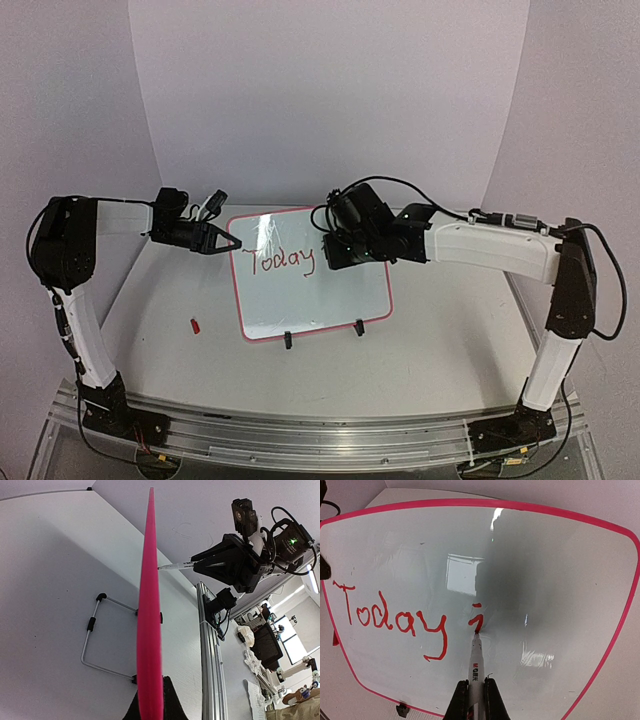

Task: Write a sentence on the whiteboard
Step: Write on the whiteboard with the whiteboard.

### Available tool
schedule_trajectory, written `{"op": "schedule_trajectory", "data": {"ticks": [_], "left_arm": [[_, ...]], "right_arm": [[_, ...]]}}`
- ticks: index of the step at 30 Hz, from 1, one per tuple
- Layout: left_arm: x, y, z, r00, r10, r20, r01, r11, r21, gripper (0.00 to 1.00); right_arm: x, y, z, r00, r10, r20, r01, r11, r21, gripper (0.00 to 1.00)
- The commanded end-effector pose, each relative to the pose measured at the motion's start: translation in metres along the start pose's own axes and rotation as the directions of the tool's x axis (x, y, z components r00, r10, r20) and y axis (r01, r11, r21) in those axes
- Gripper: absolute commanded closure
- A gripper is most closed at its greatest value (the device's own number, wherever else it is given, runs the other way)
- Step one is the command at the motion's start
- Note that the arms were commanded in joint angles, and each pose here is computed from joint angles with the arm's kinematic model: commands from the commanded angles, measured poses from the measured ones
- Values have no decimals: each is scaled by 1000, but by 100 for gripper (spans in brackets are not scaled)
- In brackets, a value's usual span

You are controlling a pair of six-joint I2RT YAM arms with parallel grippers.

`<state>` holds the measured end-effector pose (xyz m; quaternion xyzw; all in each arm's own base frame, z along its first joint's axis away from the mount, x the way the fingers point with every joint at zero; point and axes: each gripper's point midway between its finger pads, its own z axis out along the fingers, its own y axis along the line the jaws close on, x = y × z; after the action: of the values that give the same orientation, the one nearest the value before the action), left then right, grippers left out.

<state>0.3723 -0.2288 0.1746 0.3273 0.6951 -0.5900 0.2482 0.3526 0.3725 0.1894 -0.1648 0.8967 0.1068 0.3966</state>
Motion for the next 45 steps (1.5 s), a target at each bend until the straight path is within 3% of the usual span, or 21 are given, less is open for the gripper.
{"op": "schedule_trajectory", "data": {"ticks": [1, 14, 24, 45], "left_arm": [[16, 16, 15, 996, 58, -63, -62, 997, -56, 100], [16, 16, 15, 996, 58, -63, -61, 996, -57, 100], [17, 17, 15, 997, 54, -63, -57, 997, -55, 100], [16, 18, 16, 996, 54, -64, -58, 997, -53, 100]], "right_arm": [[18, -8, 1, 998, 14, -55, -13, 1000, 16, 100], [26, -15, -2, 997, 10, -79, -7, 999, 34, 100], [5, -16, -2, 1000, -4, -26, 6, 997, 71, 100], [-12, -7, -39, 999, 35, 19, -34, 998, -46, 100]]}}
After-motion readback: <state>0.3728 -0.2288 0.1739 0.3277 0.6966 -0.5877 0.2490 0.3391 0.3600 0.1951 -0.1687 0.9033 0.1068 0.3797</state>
